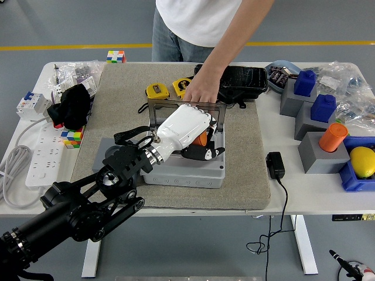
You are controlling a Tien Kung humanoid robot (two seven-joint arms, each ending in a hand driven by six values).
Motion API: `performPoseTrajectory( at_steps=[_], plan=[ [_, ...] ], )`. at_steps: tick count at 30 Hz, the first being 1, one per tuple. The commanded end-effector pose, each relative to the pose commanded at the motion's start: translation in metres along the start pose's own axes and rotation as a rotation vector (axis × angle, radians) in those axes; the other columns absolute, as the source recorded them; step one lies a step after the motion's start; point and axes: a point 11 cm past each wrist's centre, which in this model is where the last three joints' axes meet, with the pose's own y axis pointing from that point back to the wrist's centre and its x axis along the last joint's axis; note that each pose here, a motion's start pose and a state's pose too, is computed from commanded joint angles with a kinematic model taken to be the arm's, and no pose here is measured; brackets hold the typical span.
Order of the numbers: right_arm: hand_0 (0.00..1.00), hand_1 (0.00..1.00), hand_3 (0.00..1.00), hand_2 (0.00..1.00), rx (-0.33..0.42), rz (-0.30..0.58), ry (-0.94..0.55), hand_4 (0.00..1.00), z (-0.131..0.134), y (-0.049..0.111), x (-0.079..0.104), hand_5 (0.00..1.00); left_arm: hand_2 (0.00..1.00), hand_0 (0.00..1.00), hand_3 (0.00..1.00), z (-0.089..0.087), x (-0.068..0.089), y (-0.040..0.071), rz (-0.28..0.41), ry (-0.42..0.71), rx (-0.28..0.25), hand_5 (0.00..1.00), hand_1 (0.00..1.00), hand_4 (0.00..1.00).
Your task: Fetch the battery,place it into the box,close the lid of the box
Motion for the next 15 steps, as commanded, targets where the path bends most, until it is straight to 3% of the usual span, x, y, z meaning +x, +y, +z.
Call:
performPoseTrajectory(
  at_steps=[8, 15],
  plan=[
    [0.89, 0.868, 0.884, 0.838, -0.004, 0.001, -0.001, 0.998, 0.001, 0.0, 0.0, 0.998, 0.118, 0.072, 0.113, -0.002, -0.002, 0.001, 0.006, 0.003, 0.0, 0.417, 0.069, 0.63],
    [0.89, 0.868, 0.884, 0.838, -0.001, -0.001, 0.0, 0.998, 0.0, 0.0, -0.001, 0.998, 0.118, 0.072, 0.12, 0.008, 0.0, 0.003, 0.036, 0.052, -0.029, 0.419, 0.07, 0.631]
  ],
)
